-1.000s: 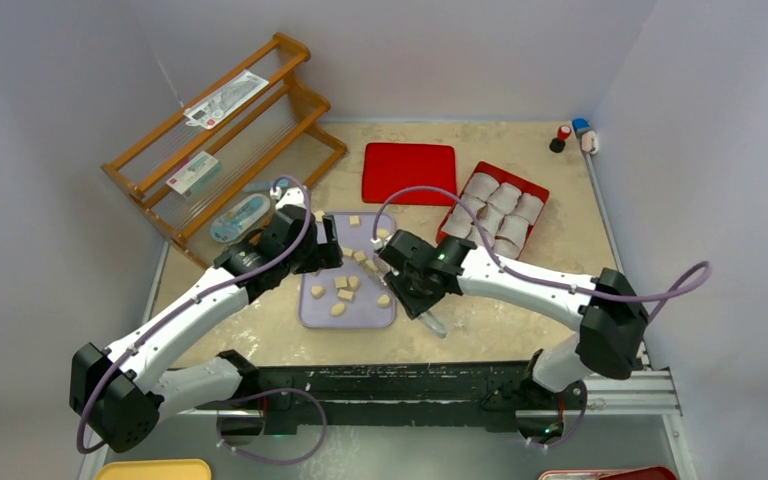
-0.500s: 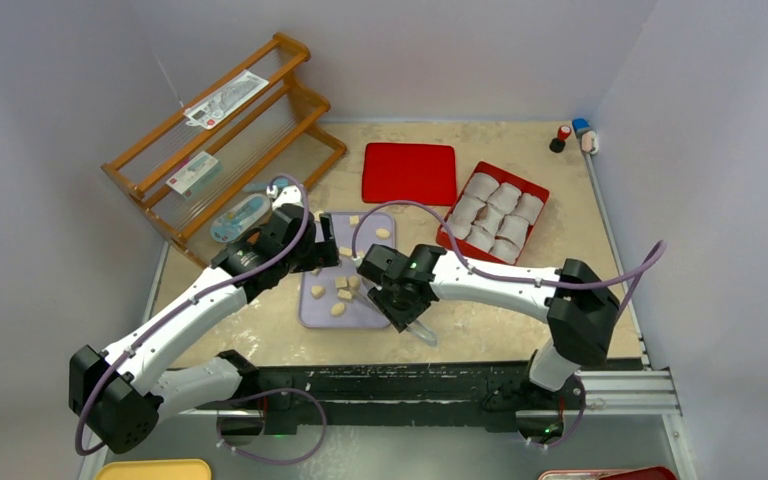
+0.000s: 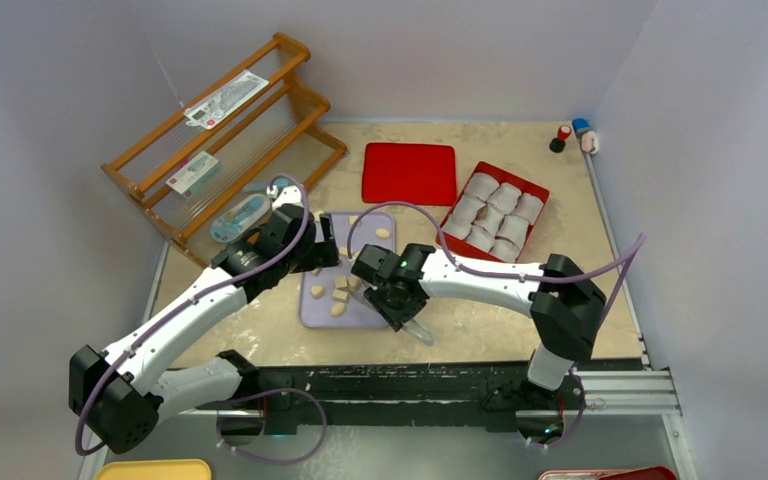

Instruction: Pack the chocolate

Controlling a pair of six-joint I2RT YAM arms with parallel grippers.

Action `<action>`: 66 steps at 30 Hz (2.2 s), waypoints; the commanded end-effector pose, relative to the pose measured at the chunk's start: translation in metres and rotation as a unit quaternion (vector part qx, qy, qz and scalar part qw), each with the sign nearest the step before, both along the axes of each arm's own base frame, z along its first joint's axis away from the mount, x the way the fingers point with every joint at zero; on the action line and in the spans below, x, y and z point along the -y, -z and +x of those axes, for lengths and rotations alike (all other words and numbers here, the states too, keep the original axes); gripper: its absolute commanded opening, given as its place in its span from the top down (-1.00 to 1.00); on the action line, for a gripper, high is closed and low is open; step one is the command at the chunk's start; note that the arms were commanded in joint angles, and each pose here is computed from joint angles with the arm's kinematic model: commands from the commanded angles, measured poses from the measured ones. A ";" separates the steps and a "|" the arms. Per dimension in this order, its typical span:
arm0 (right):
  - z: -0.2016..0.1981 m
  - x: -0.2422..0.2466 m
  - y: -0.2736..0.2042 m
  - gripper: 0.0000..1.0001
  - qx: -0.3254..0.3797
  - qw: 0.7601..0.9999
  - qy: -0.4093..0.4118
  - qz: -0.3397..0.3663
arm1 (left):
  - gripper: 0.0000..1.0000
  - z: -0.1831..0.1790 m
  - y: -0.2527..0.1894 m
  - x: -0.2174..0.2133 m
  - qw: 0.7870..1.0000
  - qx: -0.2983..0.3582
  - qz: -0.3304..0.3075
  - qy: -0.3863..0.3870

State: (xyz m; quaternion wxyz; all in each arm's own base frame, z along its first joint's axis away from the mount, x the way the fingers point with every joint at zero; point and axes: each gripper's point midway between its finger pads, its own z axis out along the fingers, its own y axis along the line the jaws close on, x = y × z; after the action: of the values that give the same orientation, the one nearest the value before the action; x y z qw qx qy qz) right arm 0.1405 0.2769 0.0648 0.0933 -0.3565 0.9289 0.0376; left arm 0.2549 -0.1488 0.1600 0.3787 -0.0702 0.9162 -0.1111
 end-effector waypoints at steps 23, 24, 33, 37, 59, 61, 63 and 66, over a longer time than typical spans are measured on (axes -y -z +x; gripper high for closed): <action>0.010 -0.013 0.001 0.20 0.010 1.000 -0.004 -0.004 | -0.93 0.006 -0.019 -0.005 0.999 0.034 -0.004 -0.018; 0.010 -0.014 0.001 0.19 0.010 1.000 -0.005 -0.003 | -0.93 0.006 -0.020 -0.006 0.999 0.035 -0.004 -0.019; 0.015 -0.019 0.004 0.12 0.014 1.000 -0.006 -0.007 | -0.93 0.006 -0.029 -0.008 0.999 0.047 -0.004 -0.021; 0.019 -0.022 0.003 0.12 0.018 1.000 -0.009 -0.009 | -0.93 0.006 -0.030 -0.010 0.998 0.050 -0.002 -0.022; 0.025 -0.009 -0.018 1.00 0.049 0.999 0.012 -0.015 | -0.94 0.008 -0.060 -0.028 0.994 0.092 0.001 -0.063; 0.026 -0.008 -0.022 1.00 0.055 0.998 0.013 -0.014 | -0.94 0.008 -0.064 -0.030 0.993 0.095 0.001 -0.070; 0.026 -0.007 -0.025 1.00 0.059 0.998 0.014 -0.011 | -0.94 0.008 -0.067 -0.033 0.992 0.098 0.001 -0.076; 0.027 -0.006 -0.031 1.00 0.065 0.998 0.016 -0.008 | -0.94 0.008 -0.071 -0.036 0.991 0.103 0.003 -0.083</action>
State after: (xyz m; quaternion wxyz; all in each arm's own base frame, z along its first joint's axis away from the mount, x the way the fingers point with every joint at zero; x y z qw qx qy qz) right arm 0.1624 0.2855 0.0695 0.1194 -0.3546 0.9274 0.0024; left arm 0.2608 -0.1186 0.2080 0.4544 -0.1113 0.8801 -0.0814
